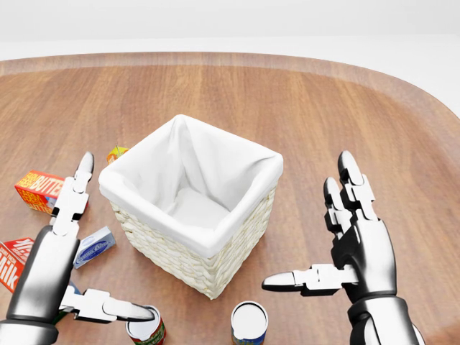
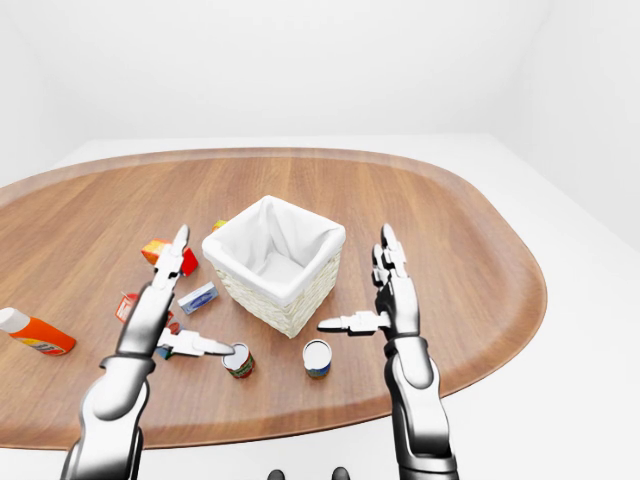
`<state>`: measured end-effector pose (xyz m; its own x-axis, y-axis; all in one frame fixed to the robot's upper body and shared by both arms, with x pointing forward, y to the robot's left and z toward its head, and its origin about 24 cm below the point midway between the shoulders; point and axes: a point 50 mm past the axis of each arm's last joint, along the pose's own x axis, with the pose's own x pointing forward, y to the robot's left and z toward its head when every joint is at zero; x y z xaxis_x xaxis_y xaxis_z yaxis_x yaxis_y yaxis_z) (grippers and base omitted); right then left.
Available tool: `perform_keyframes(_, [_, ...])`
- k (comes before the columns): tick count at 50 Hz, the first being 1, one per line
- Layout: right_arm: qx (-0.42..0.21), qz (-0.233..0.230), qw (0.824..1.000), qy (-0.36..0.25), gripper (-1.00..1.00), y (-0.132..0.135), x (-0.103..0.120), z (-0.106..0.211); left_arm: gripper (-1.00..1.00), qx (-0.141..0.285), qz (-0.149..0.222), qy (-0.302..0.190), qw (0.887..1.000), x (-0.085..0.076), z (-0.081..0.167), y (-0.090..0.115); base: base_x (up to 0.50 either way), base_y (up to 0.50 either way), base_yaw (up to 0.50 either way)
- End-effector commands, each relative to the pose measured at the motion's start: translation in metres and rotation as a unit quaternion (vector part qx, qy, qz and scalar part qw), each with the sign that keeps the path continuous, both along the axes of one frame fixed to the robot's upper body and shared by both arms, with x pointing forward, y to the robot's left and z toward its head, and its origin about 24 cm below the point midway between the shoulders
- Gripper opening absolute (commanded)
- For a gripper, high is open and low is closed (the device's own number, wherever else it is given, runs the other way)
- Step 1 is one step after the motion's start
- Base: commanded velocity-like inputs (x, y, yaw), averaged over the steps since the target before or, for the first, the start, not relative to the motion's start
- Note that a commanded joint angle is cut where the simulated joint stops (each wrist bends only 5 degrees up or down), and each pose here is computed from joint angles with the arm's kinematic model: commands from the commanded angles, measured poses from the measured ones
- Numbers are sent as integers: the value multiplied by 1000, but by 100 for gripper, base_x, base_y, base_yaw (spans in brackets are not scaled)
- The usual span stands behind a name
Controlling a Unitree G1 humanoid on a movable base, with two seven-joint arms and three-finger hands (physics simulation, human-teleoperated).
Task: Pick up the tomato sauce, and put it in the basket.
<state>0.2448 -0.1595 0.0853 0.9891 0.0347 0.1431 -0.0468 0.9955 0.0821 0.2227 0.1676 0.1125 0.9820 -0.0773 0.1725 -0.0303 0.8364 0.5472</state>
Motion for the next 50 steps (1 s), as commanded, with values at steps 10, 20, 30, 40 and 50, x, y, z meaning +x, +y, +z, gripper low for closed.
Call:
perform_keyframes(10, [-1,0,1000,0,100,0,0,0,100,40,2,12,999,-2,-2,0,0,0,0])
perform_keyframes(20, [-1,0,1000,1,100,0,0,0,100,50,12,27,998,-1,-9,2,0,0,0])
perform_keyframes(30, [-2,-1,1000,0,100,0,-1,0,100,53,19,49,997,0,-21,2,0,0,0])
perform_keyframes(40, [-2,-1,1000,4,100,0,0,-2,100,61,21,63,996,0,-28,2,0,0,0])
perform_keyframes(50, [-2,0,1000,5,100,0,0,-3,100,69,20,76,995,-2,-35,0,0,0,0])
